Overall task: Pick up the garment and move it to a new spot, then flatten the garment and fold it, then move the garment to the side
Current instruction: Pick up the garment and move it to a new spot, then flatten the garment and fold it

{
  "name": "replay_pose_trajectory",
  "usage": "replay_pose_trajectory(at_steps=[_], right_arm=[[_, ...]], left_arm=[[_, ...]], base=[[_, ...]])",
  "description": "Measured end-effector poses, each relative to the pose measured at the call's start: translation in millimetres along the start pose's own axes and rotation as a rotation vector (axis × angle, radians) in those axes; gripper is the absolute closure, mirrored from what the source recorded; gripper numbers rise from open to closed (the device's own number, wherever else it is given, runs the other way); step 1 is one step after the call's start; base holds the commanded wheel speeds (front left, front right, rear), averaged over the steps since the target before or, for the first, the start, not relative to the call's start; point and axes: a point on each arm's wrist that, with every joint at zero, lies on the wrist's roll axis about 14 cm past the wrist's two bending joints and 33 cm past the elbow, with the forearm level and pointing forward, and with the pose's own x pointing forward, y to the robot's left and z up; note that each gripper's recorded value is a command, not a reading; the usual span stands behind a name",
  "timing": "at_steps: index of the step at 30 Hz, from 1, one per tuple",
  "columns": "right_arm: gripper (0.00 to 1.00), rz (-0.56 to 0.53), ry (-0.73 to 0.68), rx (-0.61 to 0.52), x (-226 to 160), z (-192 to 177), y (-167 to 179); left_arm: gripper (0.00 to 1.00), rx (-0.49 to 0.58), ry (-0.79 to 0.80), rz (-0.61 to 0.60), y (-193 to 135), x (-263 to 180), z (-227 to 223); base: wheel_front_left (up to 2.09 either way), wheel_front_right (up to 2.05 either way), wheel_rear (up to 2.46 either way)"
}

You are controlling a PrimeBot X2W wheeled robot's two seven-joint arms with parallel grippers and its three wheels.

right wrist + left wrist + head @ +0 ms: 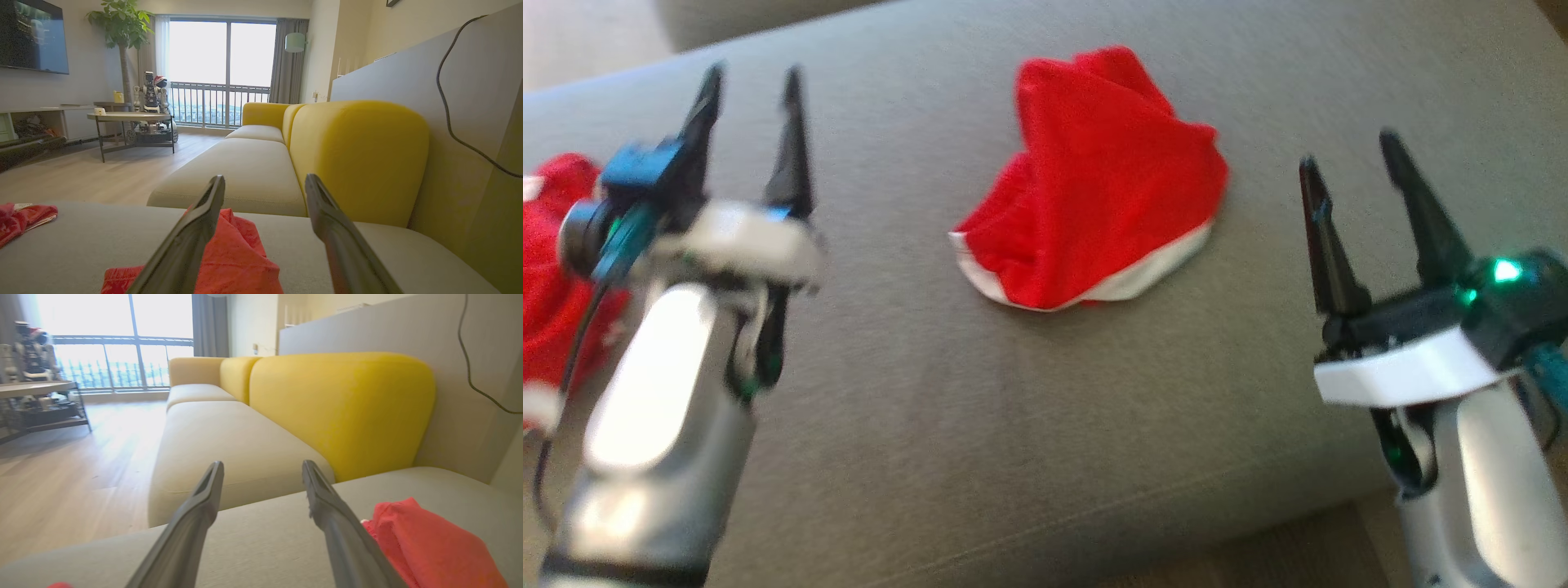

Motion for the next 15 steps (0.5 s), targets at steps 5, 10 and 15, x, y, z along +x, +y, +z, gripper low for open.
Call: replay_pose_trajectory(at_steps=[5, 10, 15], right_arm=[[0.0, 0.011, 0.066, 0.03, -11.8, -20.0, 8.1], [0.0, 0.055, 0.071, 0.057, -11.3, -21.6, 25.8], [0.0, 0.086, 0.078, 0.07, -13.1, -23.2, 37.7]], left_arm=[[0.0, -0.002, 0.007, 0.096, 18.4, -72.2, 2.4], [0.0, -0.048, 0.072, 0.204, 25.7, -133.7, -13.5], [0.0, -0.099, 0.053, 0.293, 32.8, -152.9, -8.3]], base=[[0.0, 0.0, 0.0], [0.0, 0.0, 0.0], [0.0, 0.0, 0.0]])
